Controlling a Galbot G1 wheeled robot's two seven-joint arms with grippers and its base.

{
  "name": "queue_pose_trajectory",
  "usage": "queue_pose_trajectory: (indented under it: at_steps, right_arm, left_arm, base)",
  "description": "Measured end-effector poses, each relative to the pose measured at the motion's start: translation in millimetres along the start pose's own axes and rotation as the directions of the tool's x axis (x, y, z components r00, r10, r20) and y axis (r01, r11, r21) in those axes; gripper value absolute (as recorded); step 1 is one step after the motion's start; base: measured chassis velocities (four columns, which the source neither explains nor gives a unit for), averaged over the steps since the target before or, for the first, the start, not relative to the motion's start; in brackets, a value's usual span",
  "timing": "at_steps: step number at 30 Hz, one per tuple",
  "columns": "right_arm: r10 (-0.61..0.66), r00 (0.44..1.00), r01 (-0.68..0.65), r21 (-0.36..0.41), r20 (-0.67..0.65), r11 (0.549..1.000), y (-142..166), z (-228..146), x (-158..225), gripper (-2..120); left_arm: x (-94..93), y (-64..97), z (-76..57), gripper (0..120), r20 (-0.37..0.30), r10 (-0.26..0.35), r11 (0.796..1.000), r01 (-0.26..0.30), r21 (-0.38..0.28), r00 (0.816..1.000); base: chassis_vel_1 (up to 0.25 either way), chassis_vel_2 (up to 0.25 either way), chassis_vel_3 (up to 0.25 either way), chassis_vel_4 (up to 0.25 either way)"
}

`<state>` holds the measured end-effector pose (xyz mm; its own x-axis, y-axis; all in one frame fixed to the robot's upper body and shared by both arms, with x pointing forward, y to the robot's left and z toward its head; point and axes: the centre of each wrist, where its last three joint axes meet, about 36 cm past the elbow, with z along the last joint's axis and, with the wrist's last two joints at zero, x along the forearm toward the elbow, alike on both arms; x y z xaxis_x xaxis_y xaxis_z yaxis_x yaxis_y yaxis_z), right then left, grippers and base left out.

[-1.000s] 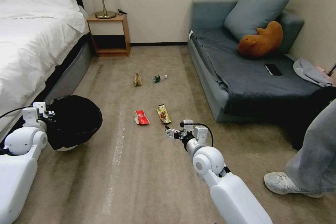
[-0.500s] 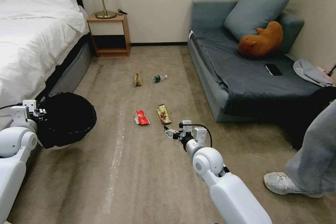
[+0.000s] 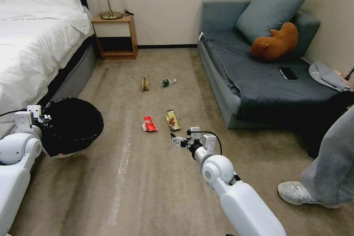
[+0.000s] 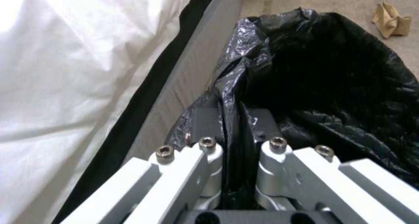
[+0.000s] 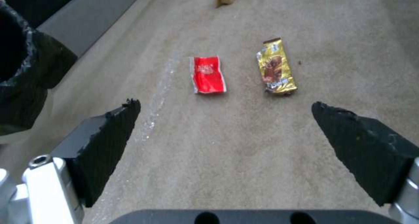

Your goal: Pick up the trash bin, then pick up the garbage on the floor and place it into the trash bin.

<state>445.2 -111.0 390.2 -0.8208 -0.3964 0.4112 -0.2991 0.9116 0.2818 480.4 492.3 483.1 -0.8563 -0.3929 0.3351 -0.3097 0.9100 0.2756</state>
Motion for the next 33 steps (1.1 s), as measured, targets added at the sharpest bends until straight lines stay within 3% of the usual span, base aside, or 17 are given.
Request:
queue_pose_trajectory:
  at_steps: [33]
  right_arm:
    - [-0.017,1.0,0.018,0.033,-0.018,0.999,3,19,-16,100]
  left_arm:
    - [-15.1,-2.5,2.2,5,0.0,0.007,1.0,-0.007,0.006,1.0]
  base:
    - [-0.007,0.011,0.009,-0.01]
